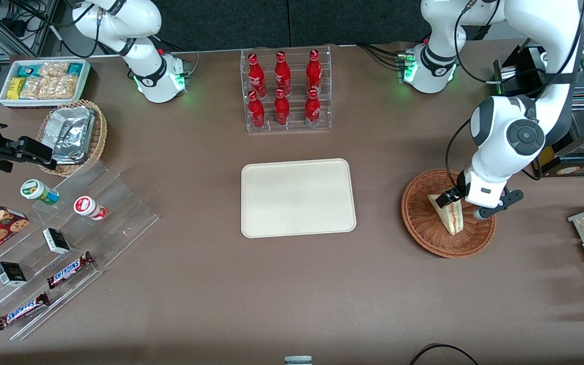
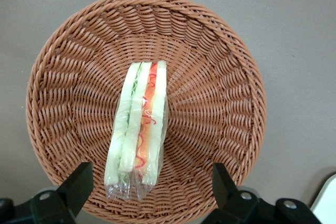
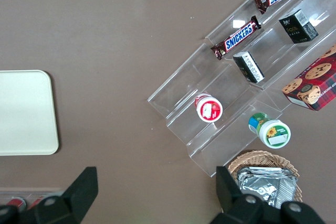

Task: Place sandwich from basket to tray
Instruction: 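Lower the left gripper and close it on the sandwich's wrapped edge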

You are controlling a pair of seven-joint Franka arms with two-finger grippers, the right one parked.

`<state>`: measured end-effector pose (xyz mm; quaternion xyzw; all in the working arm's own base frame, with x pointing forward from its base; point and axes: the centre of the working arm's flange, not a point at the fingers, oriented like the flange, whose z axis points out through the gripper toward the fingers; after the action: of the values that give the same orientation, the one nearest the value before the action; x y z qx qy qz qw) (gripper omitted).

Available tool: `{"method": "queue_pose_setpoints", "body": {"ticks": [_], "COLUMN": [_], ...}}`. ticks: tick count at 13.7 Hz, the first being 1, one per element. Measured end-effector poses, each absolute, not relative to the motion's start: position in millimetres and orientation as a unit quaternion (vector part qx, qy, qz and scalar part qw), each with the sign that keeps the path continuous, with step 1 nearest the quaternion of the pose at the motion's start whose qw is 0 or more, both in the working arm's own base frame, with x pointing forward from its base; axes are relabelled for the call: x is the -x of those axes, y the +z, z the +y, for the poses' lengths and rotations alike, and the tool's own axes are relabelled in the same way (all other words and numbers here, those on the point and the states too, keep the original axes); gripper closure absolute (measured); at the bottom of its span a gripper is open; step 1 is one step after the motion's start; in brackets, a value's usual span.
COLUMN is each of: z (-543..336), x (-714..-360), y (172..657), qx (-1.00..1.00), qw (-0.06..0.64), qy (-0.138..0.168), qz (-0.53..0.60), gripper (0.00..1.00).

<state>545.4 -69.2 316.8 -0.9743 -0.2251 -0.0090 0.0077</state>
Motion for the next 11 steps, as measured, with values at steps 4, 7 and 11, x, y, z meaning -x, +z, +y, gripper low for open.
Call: {"method": "queue_pose_setpoints", "body": {"ticks": [4,7,11], "z": [-66.8,-64.8,-62.4], "x": [-543.6,-543.1,-540.9], "y": [305.3,288.5,269.1], "qx": [0.974,0.973,0.973], "qw": [0.011,0.012,0.016], "qy": [0.001,0.005,0.017], "qz": [-0.227,-0.228,-0.23], "gripper": [0.0,0.0,0.0]}}
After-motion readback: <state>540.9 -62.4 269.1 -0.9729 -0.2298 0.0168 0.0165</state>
